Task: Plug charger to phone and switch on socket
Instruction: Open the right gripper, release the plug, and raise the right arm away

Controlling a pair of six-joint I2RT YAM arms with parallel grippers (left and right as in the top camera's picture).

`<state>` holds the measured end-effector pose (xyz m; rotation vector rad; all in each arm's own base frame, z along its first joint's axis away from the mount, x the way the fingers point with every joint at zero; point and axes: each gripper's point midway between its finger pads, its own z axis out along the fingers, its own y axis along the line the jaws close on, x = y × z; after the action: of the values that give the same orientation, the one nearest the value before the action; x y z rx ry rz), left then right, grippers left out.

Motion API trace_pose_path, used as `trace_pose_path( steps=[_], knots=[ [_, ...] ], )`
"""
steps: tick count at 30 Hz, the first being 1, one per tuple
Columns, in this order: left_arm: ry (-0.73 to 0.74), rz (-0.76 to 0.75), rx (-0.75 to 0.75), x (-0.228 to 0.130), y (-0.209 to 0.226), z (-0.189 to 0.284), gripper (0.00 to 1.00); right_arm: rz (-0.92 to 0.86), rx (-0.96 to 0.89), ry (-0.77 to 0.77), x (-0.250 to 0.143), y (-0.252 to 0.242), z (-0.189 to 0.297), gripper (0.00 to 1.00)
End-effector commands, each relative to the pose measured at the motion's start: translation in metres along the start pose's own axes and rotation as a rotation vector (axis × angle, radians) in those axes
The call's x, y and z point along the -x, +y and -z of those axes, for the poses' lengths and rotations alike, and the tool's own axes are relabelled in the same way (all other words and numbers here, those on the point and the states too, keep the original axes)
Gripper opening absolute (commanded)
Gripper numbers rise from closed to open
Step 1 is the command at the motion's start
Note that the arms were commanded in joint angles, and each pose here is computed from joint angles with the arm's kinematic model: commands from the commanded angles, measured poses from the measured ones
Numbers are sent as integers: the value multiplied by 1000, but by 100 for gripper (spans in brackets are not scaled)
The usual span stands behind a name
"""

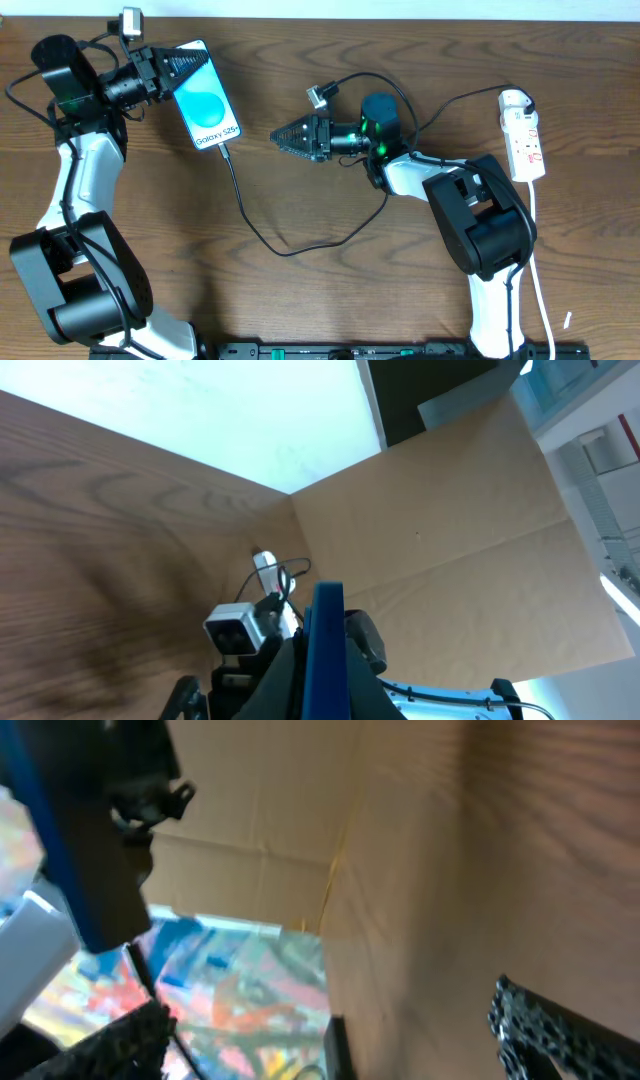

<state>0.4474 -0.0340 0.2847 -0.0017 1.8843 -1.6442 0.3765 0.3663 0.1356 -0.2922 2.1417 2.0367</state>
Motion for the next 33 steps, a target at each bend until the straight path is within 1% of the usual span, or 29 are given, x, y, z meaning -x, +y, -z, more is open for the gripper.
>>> trace_pose_path(
  steps=[1, 6, 11, 18, 21, 28, 33],
  knots=[
    [15, -43, -20, 2, -20, 3, 7, 76, -42, -48, 10, -9, 2, 99],
    [15, -44, -20, 2, -20, 3, 8, 63, -134, -80, 13, -26, 5, 99],
    [15, -44, -20, 2, -20, 3, 7, 90, -297, -123, 17, -39, 16, 99],
    [16, -44, -20, 2, -20, 2, 7, 165, -504, -192, 26, -28, 42, 99],
    [16, -44, -20, 2, -20, 2, 7, 171, -595, -232, 30, -25, 55, 99],
    [16, -44, -21, 2, -20, 2, 8, 127, -969, -395, 34, -29, 121, 99],
    [17, -54, -21, 1, -20, 2, 7, 125, -1154, -485, 31, -15, 164, 99]
  ],
)
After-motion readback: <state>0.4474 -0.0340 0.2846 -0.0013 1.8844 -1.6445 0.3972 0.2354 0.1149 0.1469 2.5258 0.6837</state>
